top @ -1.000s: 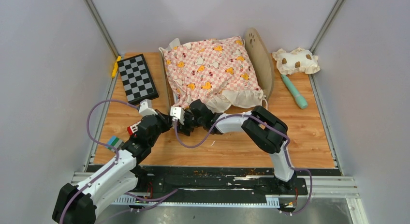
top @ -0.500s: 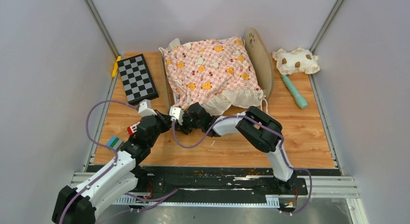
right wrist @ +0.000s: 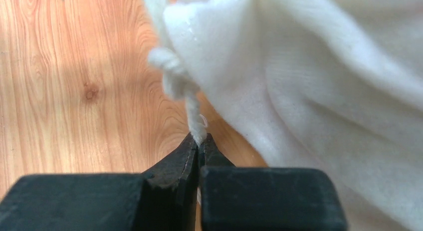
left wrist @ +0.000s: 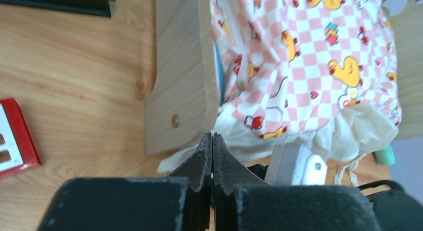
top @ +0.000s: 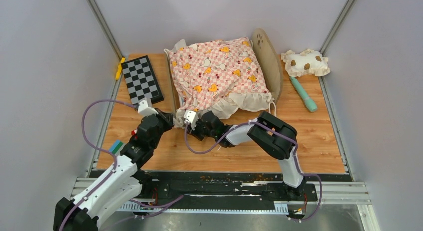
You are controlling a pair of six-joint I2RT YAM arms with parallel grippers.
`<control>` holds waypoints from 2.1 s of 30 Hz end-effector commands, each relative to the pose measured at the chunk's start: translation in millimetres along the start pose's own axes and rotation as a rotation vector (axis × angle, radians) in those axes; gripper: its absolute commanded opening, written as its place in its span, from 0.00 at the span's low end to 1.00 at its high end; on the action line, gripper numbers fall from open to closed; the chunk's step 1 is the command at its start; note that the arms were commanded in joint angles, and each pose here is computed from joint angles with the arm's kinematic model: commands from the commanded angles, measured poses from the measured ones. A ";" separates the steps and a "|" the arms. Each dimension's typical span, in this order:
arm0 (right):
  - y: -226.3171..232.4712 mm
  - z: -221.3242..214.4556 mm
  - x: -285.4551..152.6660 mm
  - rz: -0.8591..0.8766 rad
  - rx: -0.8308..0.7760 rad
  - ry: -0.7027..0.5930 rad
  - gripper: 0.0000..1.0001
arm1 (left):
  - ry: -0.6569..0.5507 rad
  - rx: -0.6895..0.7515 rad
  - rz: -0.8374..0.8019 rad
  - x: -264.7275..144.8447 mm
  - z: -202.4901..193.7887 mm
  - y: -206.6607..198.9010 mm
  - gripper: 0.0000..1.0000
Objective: Set up the pet bed
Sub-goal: Tie the ropes to the bed frame.
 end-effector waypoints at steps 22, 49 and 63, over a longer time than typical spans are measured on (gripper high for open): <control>1.1 -80.4 -51.4 -0.341 0.453 0.339 0.00 | -0.263 0.167 0.020 39.8 107.1 -75.5 0.00; 23.0 -124.9 -90.8 -0.469 0.636 0.415 0.00 | -0.381 0.169 0.014 40.1 182.6 -121.6 0.00; 27.1 -123.9 -89.8 -0.445 0.640 0.403 0.00 | -0.384 0.163 0.090 33.4 193.5 -100.9 0.00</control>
Point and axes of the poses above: each gripper's point midway between its finger pads, its own x axis out along the fingers, its own y axis along the line the jaws close on, z = x × y, the point moved 2 cm from there along -x, back along the fingers, and after that the axes turned 13 degrees about -x, right-handed, at the moved point
